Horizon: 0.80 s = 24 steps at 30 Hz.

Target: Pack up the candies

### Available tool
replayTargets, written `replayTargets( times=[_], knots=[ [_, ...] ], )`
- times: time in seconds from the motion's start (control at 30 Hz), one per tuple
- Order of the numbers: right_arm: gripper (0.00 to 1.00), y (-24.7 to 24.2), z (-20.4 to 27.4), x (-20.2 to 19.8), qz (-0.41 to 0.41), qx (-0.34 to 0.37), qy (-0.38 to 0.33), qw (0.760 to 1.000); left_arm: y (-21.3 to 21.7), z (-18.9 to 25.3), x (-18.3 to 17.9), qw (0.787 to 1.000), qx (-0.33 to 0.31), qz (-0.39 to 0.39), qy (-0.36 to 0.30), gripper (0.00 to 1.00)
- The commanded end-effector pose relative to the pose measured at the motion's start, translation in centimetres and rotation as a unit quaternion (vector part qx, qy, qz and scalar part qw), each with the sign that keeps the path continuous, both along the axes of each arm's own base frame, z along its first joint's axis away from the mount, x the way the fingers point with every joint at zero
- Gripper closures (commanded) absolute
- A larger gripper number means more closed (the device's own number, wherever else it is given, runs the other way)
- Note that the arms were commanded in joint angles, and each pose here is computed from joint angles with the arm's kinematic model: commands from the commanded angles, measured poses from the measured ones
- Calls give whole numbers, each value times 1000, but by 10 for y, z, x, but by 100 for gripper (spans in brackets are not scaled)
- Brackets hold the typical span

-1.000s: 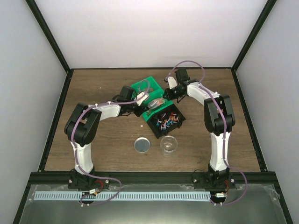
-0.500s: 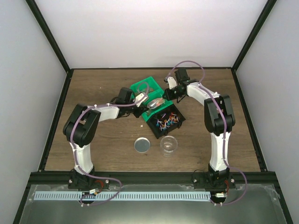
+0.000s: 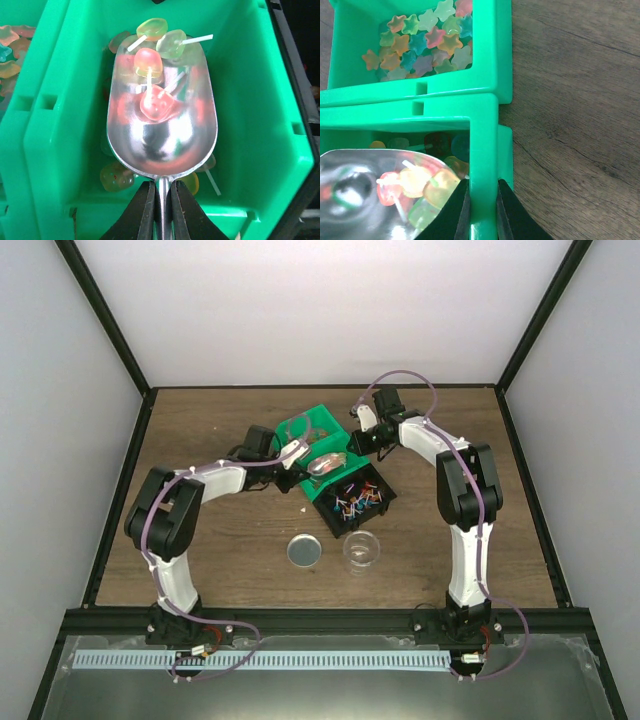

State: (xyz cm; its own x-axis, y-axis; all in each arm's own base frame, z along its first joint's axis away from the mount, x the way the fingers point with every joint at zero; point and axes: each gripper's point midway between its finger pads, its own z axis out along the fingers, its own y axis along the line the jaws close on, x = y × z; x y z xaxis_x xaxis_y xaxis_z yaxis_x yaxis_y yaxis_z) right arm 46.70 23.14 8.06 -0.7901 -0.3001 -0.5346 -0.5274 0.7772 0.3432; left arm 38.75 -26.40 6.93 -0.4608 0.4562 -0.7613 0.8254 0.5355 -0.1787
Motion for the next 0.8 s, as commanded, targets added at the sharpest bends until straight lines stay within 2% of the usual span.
replayTargets(
  times=[0.0, 0.1, 0.23, 0.43, 0.5, 0.77],
  knots=[
    [99, 9, 18, -3, 17, 7, -18, 1000, 2, 21, -7, 999, -10, -27, -21, 96],
    [98, 9, 21, -1, 19, 9, -26, 999, 5, 27, -10, 999, -10, -35, -29, 96],
    [83, 8, 26, -1, 23, 9, -33, 999, 11, 33, -14, 998, -8, -41, -39, 96],
    [39, 9, 43, -2, 27, 20, -39, 999, 15, 51, -17, 998, -23, -37, -51, 96],
    [28, 9, 56, 1, 27, 28, -49, 998, 17, 56, -19, 997, -22, -38, -56, 96],
    [18, 2, 84, -7, 44, 56, -69, 995, 22, 71, -36, 994, -44, -50, -84, 96]
  ],
)
